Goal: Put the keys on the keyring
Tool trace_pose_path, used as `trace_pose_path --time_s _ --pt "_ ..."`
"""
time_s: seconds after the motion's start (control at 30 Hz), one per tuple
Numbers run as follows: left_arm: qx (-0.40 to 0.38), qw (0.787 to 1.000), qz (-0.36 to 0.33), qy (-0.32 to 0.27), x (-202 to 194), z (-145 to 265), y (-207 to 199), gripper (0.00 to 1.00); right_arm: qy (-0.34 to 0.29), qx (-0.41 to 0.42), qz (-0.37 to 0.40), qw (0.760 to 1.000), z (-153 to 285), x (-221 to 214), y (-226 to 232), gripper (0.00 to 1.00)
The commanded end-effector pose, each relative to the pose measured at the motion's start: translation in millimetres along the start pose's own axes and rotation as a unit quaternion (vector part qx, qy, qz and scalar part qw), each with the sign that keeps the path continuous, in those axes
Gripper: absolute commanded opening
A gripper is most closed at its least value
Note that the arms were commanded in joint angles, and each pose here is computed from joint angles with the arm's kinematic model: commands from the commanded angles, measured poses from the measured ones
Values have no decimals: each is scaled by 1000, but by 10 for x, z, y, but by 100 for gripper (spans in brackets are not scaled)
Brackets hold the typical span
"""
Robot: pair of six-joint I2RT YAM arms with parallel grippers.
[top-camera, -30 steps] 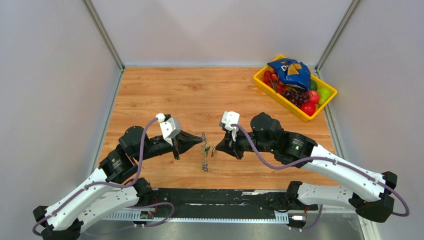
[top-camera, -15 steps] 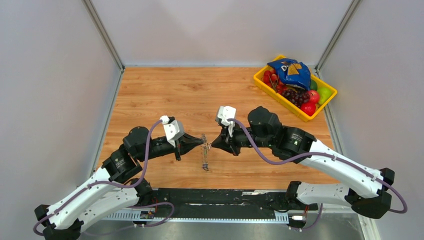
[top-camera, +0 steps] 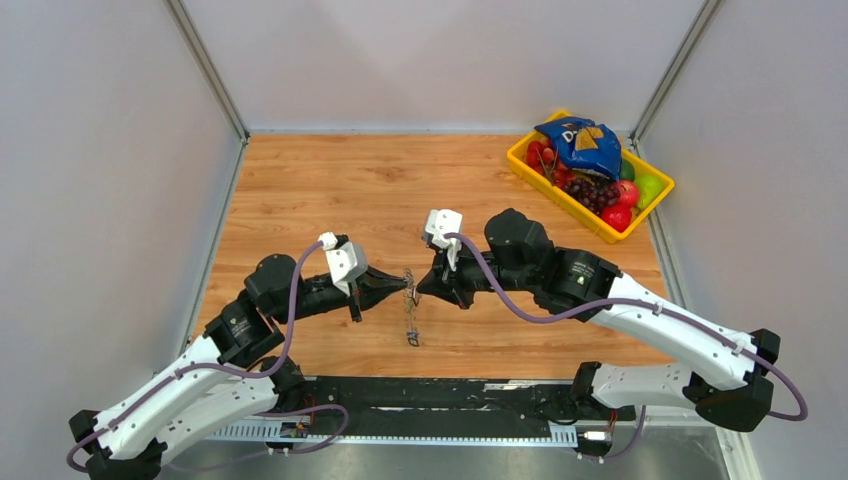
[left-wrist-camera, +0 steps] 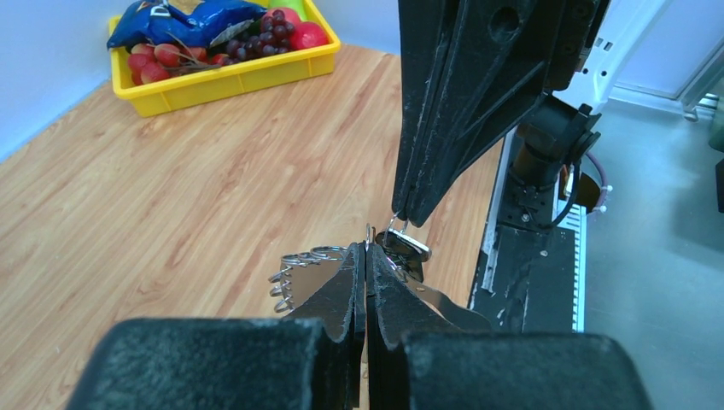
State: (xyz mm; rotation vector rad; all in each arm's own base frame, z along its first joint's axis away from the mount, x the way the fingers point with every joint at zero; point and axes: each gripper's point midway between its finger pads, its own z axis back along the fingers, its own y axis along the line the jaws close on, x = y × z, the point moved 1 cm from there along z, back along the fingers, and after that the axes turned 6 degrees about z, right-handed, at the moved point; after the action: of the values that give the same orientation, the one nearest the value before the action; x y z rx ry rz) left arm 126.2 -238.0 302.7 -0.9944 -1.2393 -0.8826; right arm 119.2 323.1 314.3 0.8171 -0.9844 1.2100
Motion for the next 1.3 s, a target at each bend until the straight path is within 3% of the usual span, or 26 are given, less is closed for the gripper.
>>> trace_pose_path --time_s 0.0,1.27 --pt "-18 999 -23 -42 212 13 -69 0 -42 -2 6 999 55 297 5 0" --pt "-62 995 -29 -69 264 79 -239 0 -34 -13 -25 999 27 188 -5 0"
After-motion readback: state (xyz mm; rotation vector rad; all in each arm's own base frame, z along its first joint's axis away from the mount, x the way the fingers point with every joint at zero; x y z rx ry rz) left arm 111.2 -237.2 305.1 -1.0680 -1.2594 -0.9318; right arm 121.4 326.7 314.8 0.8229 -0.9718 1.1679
